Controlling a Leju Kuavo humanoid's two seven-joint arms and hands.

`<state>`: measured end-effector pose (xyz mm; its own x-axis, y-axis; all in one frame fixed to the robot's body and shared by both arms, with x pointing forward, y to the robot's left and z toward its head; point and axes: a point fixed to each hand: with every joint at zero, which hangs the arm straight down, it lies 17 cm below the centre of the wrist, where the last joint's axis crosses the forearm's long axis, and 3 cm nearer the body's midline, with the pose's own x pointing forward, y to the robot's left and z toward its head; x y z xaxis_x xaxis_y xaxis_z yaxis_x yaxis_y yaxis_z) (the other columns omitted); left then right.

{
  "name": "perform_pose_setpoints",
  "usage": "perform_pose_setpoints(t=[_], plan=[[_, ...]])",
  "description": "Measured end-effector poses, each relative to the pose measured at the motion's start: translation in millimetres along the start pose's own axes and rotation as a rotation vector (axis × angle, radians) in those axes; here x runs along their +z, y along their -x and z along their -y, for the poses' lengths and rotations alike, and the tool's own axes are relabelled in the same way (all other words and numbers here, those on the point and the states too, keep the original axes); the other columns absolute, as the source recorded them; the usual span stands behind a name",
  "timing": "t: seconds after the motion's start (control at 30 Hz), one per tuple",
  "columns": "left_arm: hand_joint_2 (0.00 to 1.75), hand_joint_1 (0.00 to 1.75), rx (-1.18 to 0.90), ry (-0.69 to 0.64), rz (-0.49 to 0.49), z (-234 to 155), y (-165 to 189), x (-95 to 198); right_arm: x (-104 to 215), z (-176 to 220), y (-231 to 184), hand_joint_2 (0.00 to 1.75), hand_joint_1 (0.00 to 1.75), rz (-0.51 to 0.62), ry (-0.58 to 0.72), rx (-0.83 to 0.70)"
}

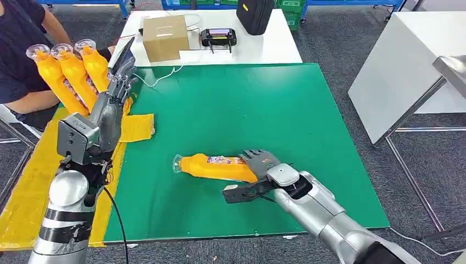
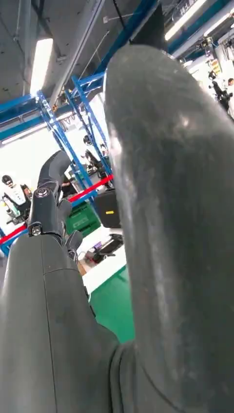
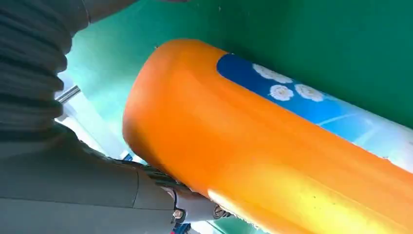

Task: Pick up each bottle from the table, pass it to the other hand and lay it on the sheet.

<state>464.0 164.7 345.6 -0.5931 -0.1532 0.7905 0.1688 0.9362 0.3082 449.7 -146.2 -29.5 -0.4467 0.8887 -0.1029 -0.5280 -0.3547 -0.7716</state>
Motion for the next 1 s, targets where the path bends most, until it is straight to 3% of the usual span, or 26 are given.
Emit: perform_pose_setpoints(t=[0.1, 0.13, 0.17, 0.2, 0.27, 1.0], plan=[[0.0, 0.0, 0.009, 0.004, 0.007, 1.8, -0.6, -1.0, 0.9, -2.3, 1.3, 1.75, 0.0, 0.004, -0.005, 0.018], [0.0, 0.0, 0.01, 0.005, 0.008, 2.4, -0.3, -1.3, 1.1, -3.4, 1.9, 1.75, 0.7, 0.007, -0.007, 0.025], [0.0, 0.0, 0.011, 0.005, 0.01, 2.4, -0.3, -1.8, 1.2, -3.8, 1.4, 1.75, 1.24, 0.012, -0.007, 0.029], [0.0, 0.0, 0.016, 0.006, 0.012, 3.0, -0.1, -2.4, 1.8, -5.6, 2.8, 1.75, 1.48, 0.016, -0.011, 0.036], [0.0, 0.0, 0.019, 0.008, 0.011, 3.7, 0.6, -3.5, 3.0, -8.4, 2.9, 1.75, 1.69, 0.024, -0.021, 0.043], [0.0, 0.0, 0.052, 0.015, 0.013, 11.0, 2.6, -8.2, 5.9, -19.6, 10.2, 1.75, 1.75, 0.016, -0.04, 0.123]])
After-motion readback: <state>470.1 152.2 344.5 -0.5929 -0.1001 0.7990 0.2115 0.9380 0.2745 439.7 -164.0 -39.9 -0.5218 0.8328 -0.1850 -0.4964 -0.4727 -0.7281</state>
